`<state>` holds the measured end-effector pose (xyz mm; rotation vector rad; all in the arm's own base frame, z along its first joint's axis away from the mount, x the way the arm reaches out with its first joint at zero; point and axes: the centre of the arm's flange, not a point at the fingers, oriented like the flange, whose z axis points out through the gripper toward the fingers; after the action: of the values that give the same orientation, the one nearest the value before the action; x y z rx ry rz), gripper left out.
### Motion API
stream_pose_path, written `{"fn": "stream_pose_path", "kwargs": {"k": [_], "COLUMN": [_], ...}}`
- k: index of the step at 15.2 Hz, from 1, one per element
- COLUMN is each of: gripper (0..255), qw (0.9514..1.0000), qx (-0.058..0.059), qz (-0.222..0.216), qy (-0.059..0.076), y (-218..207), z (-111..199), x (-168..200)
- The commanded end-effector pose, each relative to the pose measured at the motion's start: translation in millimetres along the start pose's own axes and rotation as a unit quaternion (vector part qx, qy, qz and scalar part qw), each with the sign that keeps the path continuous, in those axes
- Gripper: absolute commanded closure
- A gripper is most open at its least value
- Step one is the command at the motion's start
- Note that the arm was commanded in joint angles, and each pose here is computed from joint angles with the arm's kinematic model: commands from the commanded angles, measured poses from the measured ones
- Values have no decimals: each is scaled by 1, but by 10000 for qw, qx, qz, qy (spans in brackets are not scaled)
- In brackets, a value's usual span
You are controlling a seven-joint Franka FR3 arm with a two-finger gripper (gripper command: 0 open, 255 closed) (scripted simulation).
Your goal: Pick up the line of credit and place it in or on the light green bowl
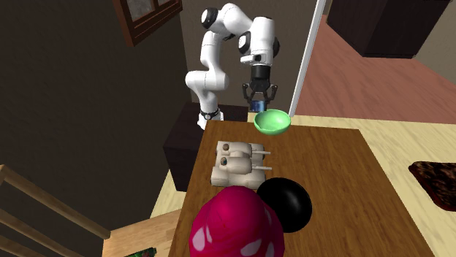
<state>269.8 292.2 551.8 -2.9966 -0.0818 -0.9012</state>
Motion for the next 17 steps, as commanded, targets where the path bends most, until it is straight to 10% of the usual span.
{"fn": "stream_pose_path", "kwargs": {"k": [1, 17], "gripper": [255, 255], "qw": [10000, 10000], "qx": [-2, -2], "qz": [7, 7], "qy": [-2, -2], "y": [-24, -81], "z": [-6, 26], "x": [-11, -58]}}
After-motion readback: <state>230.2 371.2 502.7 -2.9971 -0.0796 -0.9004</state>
